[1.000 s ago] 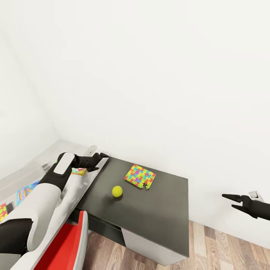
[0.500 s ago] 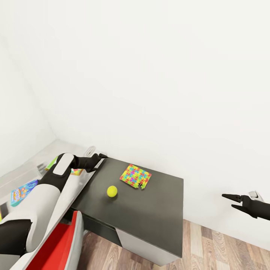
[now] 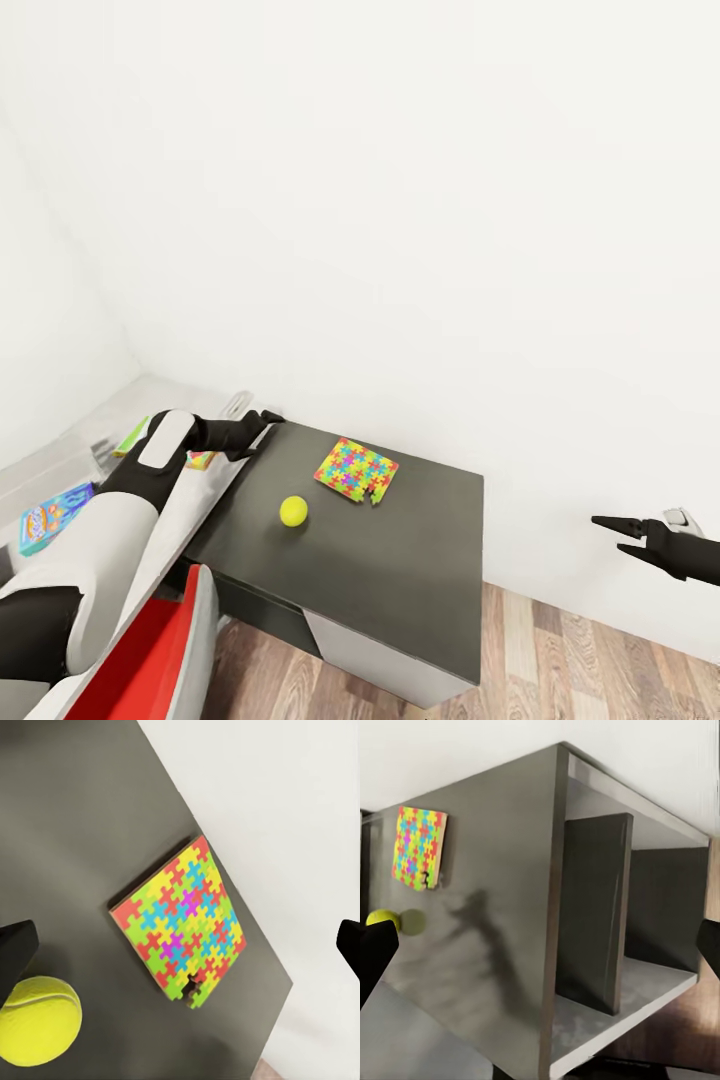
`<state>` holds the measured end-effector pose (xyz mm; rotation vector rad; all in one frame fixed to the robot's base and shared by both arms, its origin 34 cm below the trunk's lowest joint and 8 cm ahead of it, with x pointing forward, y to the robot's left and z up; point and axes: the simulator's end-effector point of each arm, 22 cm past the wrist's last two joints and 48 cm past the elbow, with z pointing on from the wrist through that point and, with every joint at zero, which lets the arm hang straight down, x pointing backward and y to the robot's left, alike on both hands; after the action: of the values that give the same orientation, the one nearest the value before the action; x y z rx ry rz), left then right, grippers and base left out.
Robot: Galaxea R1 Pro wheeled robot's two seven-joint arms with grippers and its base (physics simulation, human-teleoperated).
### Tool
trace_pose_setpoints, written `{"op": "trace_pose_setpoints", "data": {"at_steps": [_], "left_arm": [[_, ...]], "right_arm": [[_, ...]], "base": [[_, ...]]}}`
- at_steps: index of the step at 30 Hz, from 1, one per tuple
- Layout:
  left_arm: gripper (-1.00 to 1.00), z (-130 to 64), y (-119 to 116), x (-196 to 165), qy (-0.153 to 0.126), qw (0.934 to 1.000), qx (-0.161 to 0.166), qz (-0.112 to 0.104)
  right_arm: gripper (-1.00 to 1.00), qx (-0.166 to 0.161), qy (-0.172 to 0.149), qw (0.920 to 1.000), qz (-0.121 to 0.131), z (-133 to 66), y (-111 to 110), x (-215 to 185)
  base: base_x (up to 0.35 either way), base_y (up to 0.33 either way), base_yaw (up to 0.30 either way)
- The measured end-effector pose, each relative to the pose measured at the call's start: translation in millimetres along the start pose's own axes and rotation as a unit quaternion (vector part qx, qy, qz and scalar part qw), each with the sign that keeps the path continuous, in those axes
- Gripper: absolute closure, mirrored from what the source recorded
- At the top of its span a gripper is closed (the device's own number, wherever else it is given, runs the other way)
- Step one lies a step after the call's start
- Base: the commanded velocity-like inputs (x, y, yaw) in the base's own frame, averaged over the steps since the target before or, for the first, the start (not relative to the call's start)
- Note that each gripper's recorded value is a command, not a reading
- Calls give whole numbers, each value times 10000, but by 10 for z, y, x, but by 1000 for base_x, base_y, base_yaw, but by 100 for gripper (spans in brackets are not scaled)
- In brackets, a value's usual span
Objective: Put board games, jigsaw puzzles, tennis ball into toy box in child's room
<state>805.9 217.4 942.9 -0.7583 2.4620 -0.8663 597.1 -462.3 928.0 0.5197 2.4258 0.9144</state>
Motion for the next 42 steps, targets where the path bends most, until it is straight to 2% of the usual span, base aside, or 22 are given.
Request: {"op": "trace_pose_setpoints", "data": {"at_steps": [21, 42], "left_arm": [[-100, -14, 30, -22, -25, 10000, -15, -7], [-100, -31, 64, -48, -46, 10000, -46, -6]], "right_arm": [[-100, -3, -5, 10000, -1, -3, 1, -1], [-100, -4, -6, 10000, -5, -4, 3, -3]], "base": [[0, -7, -60], [0, -227, -2]]}}
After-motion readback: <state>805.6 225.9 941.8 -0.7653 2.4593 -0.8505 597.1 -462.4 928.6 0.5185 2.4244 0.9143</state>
